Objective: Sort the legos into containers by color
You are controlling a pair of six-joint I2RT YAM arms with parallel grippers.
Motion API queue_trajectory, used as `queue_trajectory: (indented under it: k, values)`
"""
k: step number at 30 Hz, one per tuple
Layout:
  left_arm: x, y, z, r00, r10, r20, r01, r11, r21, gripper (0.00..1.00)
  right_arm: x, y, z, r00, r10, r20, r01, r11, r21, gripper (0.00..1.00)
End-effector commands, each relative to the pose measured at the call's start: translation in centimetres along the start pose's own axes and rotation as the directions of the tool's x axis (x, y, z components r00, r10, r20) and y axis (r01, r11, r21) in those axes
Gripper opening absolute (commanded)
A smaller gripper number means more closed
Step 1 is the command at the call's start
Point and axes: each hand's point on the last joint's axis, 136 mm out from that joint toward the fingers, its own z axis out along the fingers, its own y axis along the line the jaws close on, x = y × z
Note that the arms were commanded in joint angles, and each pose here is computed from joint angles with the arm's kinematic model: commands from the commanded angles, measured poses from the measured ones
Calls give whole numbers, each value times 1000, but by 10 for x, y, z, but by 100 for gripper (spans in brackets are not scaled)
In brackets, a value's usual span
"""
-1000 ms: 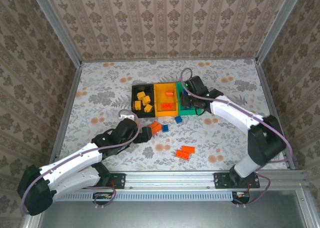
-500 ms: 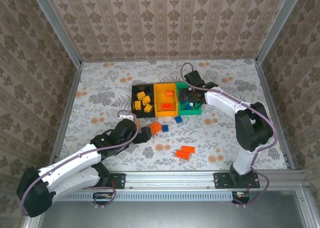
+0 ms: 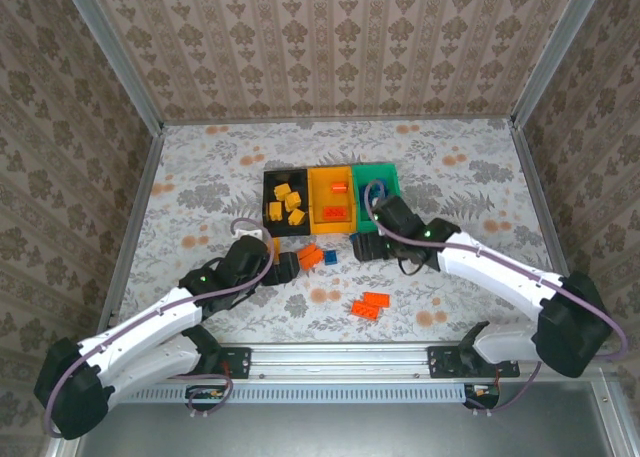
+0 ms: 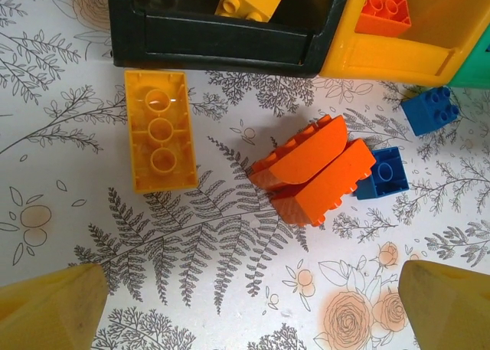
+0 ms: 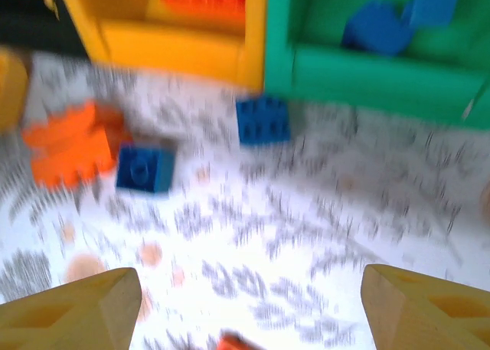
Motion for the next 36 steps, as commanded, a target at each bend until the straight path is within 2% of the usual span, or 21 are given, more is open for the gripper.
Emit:
queue_trajectory:
  k: [1, 4, 8, 11, 15, 20, 26, 31, 33, 36]
  values:
    - [6, 5, 2, 1000, -1, -23, 1, 1000, -5, 100, 61, -8, -3, 986, -29, -162, 34, 999, 24, 78]
    - [7, 7, 4, 1000, -10, -26, 10, 1000, -5, 100, 98, -6, -9, 966, -68, -250, 73, 997, 10, 77]
    - [11, 10, 9, 999, -31, -35, 31, 1000, -2, 100, 128, 12, -14, 936, -144, -322, 130, 989, -66, 79]
    - [13, 12, 13, 998, -40, -46, 40, 999, -2, 100, 143, 23, -11, 904, -251, -346, 237, 968, -81, 79]
    - [14, 12, 15, 998, -45, -53, 45, 999, 2, 100, 136, 36, -2, 889, -350, -296, 348, 936, -61, 79]
    - [15, 16, 13, 997, -49, -57, 48, 999, -8, 100, 141, 47, 12, 878, -356, -321, 345, 934, -93, 78]
    - [17, 23, 11, 997, -64, -49, 63, 998, -23, 100, 161, 73, 21, 846, -364, -391, 289, 927, -238, 75]
    - [17, 26, 9, 996, -75, -48, 74, 997, -23, 100, 145, 107, 20, 855, -397, -335, 284, 898, -337, 74]
    - [17, 26, 9, 996, -77, -48, 76, 997, -20, 100, 136, 112, 19, 858, -407, -312, 304, 893, -331, 75]
    - [17, 26, 8, 996, -80, -49, 79, 997, -20, 100, 125, 98, 18, 851, -422, -314, 360, 903, -236, 77]
